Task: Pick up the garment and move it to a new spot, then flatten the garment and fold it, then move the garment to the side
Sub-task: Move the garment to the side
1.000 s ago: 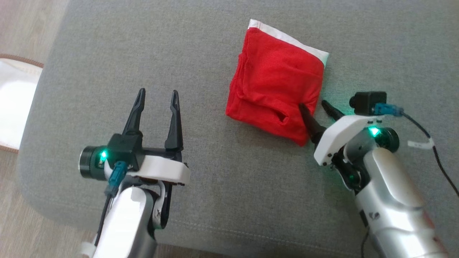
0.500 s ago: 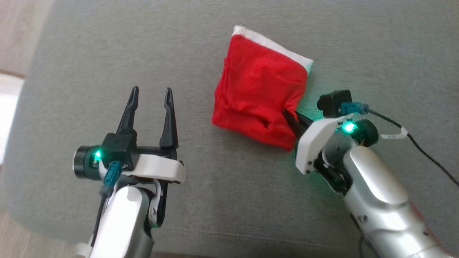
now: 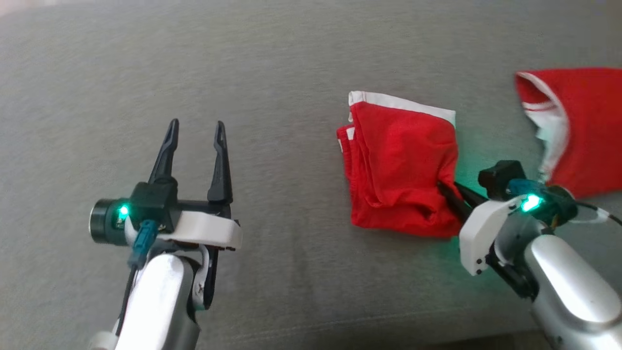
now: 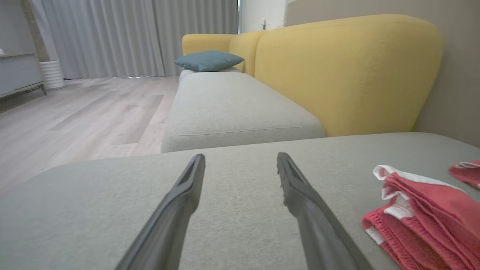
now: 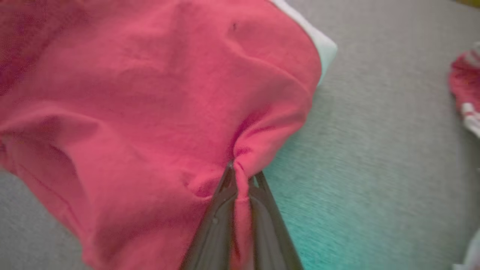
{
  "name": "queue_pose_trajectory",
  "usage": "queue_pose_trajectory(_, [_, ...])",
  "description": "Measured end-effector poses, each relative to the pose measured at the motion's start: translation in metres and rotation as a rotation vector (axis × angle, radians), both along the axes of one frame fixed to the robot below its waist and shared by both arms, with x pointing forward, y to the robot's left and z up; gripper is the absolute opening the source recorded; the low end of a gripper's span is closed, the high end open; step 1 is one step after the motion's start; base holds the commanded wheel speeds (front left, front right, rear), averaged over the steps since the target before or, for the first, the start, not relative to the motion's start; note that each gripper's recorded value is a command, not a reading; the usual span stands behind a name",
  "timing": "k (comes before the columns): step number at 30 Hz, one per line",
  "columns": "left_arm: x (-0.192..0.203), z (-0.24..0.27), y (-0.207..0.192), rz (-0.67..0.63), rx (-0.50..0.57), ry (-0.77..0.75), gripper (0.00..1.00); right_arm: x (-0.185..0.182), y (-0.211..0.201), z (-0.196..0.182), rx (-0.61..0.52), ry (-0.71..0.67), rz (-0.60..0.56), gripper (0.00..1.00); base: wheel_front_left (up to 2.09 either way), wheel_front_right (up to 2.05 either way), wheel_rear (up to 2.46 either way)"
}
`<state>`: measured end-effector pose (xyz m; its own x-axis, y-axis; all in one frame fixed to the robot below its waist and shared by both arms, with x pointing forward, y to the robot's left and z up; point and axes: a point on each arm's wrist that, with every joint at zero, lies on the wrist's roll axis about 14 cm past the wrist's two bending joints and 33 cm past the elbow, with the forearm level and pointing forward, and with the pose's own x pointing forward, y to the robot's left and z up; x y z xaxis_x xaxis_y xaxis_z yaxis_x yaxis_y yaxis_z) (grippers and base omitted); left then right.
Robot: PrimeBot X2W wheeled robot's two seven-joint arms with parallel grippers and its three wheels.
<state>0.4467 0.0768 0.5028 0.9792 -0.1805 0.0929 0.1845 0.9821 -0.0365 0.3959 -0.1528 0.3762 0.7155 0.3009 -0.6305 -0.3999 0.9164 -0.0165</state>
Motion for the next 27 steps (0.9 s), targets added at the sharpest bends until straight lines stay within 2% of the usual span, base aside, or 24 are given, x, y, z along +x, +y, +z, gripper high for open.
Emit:
queue_pose_trajectory(5, [0.004,-0.004,-0.030,-0.082,-0.008,0.002,1.00,-0.003,-0.036,0.017,-0.052,-0.053,-0.058,0.00,0.00,0.00,0.00])
queue_pose_trajectory(12, [0.012,-0.021,-0.061,-0.176,-0.008,0.029,1.00,0.016,-0.127,0.049,-0.225,-0.132,-0.185,0.00,0.00,0.00,0.00])
queue_pose_trajectory(17, [0.027,-0.027,-0.074,-0.214,-0.014,0.026,1.00,0.033,-0.185,0.080,-0.303,-0.214,-0.309,0.00,0.00,0.00,0.00])
queue_pose_trajectory(27, [0.045,-0.044,-0.094,-0.268,-0.022,0.034,1.00,0.028,-0.253,0.065,-0.369,-0.151,-0.505,0.00,0.00,0.00,0.00])
